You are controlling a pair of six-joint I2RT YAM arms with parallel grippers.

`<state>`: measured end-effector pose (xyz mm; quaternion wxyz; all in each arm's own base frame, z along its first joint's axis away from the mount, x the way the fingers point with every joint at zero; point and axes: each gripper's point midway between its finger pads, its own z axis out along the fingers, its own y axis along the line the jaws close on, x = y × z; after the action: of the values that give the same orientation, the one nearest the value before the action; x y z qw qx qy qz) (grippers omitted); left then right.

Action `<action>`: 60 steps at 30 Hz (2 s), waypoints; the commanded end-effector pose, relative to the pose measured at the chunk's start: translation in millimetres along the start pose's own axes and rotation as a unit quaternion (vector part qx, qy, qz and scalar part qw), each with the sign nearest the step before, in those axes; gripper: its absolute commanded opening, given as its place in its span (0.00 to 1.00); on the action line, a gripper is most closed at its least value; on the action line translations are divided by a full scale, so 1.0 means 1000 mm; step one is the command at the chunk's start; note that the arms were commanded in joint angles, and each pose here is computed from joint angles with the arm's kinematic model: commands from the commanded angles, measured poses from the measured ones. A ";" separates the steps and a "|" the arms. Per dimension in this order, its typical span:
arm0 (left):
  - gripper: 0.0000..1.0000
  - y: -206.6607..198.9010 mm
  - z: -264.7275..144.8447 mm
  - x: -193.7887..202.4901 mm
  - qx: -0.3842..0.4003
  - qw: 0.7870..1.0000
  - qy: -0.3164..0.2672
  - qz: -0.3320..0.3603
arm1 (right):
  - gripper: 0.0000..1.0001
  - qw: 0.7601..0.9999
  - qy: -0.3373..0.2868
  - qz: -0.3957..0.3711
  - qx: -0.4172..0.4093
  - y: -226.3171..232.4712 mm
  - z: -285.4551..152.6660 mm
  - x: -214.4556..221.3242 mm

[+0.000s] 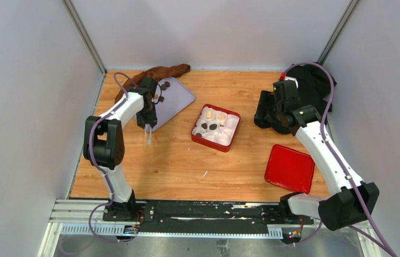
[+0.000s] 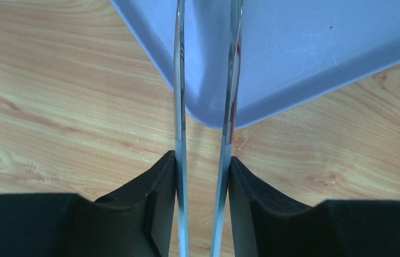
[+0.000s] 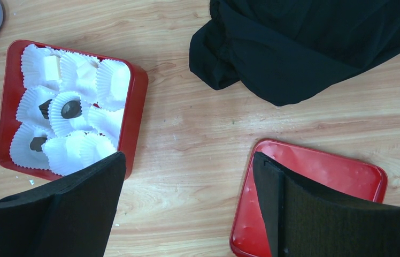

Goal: Pack the chocolate

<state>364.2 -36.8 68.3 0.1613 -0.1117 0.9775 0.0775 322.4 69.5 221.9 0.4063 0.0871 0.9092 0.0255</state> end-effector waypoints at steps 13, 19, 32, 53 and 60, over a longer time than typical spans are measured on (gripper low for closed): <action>0.20 -0.003 -0.029 -0.012 0.037 0.999 -0.032 0.003 | 0.92 1.000 -0.001 0.008 0.014 -0.008 -0.004 0.003; 0.20 -0.003 -0.059 -0.007 0.062 0.996 -0.048 0.049 | 0.92 1.000 0.002 0.009 0.013 -0.007 -0.003 0.003; 0.21 -0.115 -0.143 0.045 0.194 0.951 -0.098 0.222 | 0.92 1.000 0.005 0.014 -0.001 0.002 0.003 0.000; 0.21 -0.187 -0.142 0.142 0.251 0.876 -0.018 0.412 | 0.92 1.000 0.004 0.009 0.004 -0.003 -0.003 0.002; 0.21 -0.183 -0.129 0.143 0.228 0.883 -0.009 0.409 | 0.92 1.000 0.002 0.004 0.007 -0.005 -0.003 0.002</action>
<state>239.2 -265.7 122.0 0.1475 0.3334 0.9263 -0.0951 322.9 71.3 220.6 0.4036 0.0941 0.9096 0.0307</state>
